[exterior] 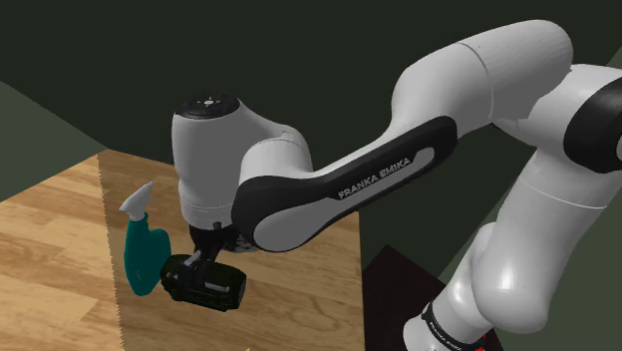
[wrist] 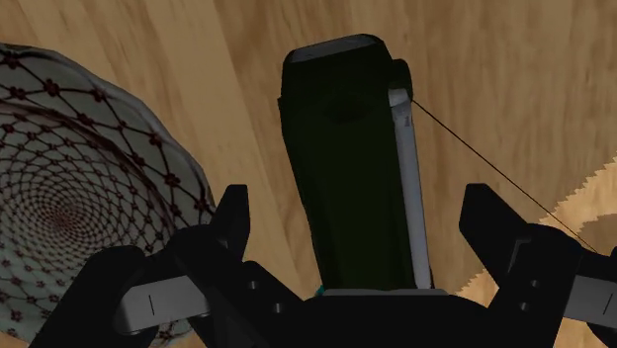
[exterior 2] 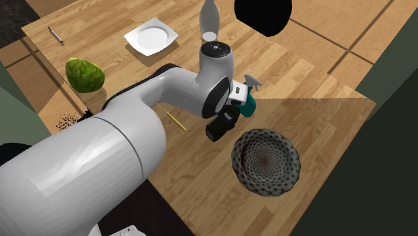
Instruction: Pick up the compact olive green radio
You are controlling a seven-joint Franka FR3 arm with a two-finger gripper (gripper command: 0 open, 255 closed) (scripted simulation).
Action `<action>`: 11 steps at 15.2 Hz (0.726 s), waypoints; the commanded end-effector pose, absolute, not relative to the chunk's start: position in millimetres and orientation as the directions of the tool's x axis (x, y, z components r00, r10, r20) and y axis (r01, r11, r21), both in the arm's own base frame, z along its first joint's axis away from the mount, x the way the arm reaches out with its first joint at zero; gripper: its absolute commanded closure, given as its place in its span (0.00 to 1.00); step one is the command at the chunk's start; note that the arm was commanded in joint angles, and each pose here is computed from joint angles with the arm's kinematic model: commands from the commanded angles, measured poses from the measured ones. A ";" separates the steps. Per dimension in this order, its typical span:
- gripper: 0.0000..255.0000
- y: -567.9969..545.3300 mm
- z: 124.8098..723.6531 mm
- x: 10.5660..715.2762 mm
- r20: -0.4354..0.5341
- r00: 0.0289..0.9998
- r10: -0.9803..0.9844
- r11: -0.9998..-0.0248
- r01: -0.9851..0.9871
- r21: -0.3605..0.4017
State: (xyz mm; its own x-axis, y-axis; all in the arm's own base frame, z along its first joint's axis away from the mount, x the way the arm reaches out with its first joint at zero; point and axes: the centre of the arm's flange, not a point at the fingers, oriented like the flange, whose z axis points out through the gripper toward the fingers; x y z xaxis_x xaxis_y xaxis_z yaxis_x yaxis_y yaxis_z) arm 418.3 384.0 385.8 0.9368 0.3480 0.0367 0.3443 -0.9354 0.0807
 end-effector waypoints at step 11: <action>1.00 387.8 348.7 418.6 0.037 0.936 0.350 -0.935 0.346 0.081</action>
State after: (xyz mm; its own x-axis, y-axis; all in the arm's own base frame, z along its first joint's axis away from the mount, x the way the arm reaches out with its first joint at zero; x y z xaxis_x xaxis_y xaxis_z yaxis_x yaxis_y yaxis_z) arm 418.1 388.6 350.5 0.9354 0.3514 0.0396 0.3475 -0.9341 0.0813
